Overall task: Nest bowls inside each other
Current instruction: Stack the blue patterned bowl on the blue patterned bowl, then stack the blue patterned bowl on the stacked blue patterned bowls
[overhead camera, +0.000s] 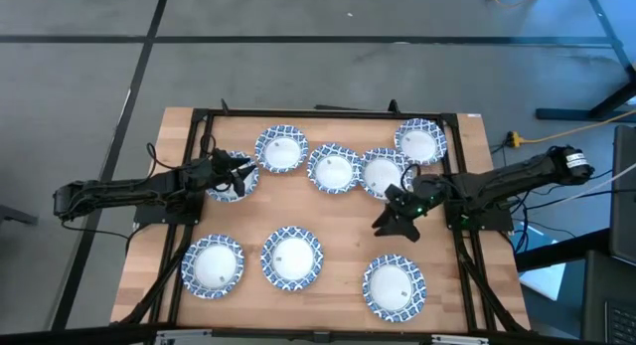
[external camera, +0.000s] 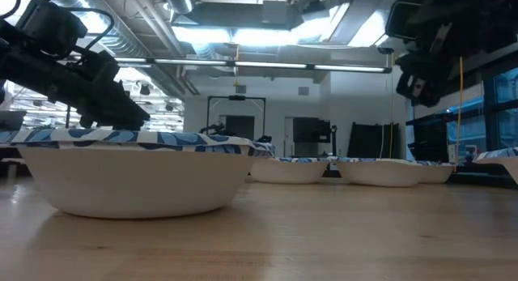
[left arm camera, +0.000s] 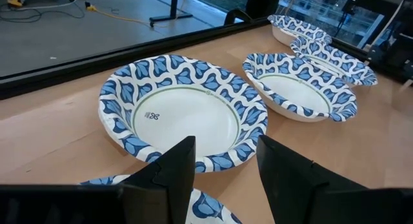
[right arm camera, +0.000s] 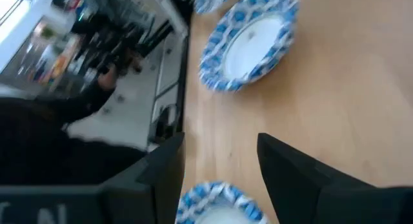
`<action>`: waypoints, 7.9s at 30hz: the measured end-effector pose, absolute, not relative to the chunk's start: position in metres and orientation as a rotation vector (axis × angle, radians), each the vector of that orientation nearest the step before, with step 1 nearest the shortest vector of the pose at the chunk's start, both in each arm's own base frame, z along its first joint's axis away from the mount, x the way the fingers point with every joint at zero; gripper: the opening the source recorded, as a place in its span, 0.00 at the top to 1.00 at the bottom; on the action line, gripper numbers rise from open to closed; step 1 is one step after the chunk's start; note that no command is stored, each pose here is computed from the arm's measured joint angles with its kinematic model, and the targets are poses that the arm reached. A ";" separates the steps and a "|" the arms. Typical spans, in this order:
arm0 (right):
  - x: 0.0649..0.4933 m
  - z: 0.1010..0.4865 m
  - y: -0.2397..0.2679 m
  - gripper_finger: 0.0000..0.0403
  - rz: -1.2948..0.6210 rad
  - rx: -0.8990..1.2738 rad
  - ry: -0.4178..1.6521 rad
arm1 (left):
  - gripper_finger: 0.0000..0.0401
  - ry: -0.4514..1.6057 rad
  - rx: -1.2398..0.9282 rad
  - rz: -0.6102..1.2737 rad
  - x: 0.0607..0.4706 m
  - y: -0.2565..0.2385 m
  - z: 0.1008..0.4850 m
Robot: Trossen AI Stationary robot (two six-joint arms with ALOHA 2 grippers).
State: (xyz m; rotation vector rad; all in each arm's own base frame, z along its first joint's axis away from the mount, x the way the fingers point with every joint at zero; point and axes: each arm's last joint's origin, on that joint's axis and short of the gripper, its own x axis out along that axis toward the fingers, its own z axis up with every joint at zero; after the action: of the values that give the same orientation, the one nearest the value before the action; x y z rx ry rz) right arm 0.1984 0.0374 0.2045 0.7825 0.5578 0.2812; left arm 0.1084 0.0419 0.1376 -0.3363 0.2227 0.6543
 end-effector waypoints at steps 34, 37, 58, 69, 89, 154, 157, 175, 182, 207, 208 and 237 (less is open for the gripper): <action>0.184 0.179 0.103 0.52 0.275 0.303 1.166 | 0.60 0.220 -0.346 0.656 0.108 0.042 0.138; 0.188 0.168 0.106 0.52 0.238 0.306 1.209 | 0.60 0.220 -0.346 0.656 0.108 0.042 0.138; 0.194 0.155 0.109 0.95 0.226 0.436 1.309 | 0.60 0.219 -0.349 0.656 0.108 0.042 0.138; 0.220 0.173 0.094 0.98 0.237 0.579 1.205 | 0.60 0.210 -0.374 0.660 0.108 0.042 0.138; 0.323 0.276 0.031 0.99 0.136 0.636 0.783 | 0.60 0.222 -0.380 0.615 0.109 0.041 0.137; 0.434 0.208 0.014 0.68 0.249 0.588 0.865 | 0.60 0.228 -0.373 0.611 0.109 0.041 0.137; 0.430 0.217 0.010 0.68 0.157 0.551 0.848 | 0.60 0.227 -0.373 0.611 0.109 0.041 0.137; 0.352 0.237 -0.003 0.68 -0.262 0.226 1.200 | 0.60 0.238 -0.347 0.608 0.109 0.041 0.137; 0.317 0.217 -0.003 0.68 -0.317 0.283 1.183 | 0.60 0.247 -0.329 0.606 0.109 0.041 0.136; 0.237 0.176 0.004 0.68 -0.453 0.133 1.257 | 0.60 0.250 -0.320 0.609 0.109 0.041 0.136; 0.237 0.176 0.004 0.68 -0.451 0.130 1.259 | 0.60 0.249 -0.320 0.609 0.109 0.041 0.136; 0.238 0.176 -0.003 0.68 -0.401 0.147 1.271 | 0.60 0.250 -0.321 0.610 0.109 0.041 0.136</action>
State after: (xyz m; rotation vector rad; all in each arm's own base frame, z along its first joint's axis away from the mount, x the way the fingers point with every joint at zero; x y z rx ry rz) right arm 0.2379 -0.0027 0.1758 0.1475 1.2715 -0.4010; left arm 0.1092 0.0408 0.1363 -0.3206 0.2496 0.6096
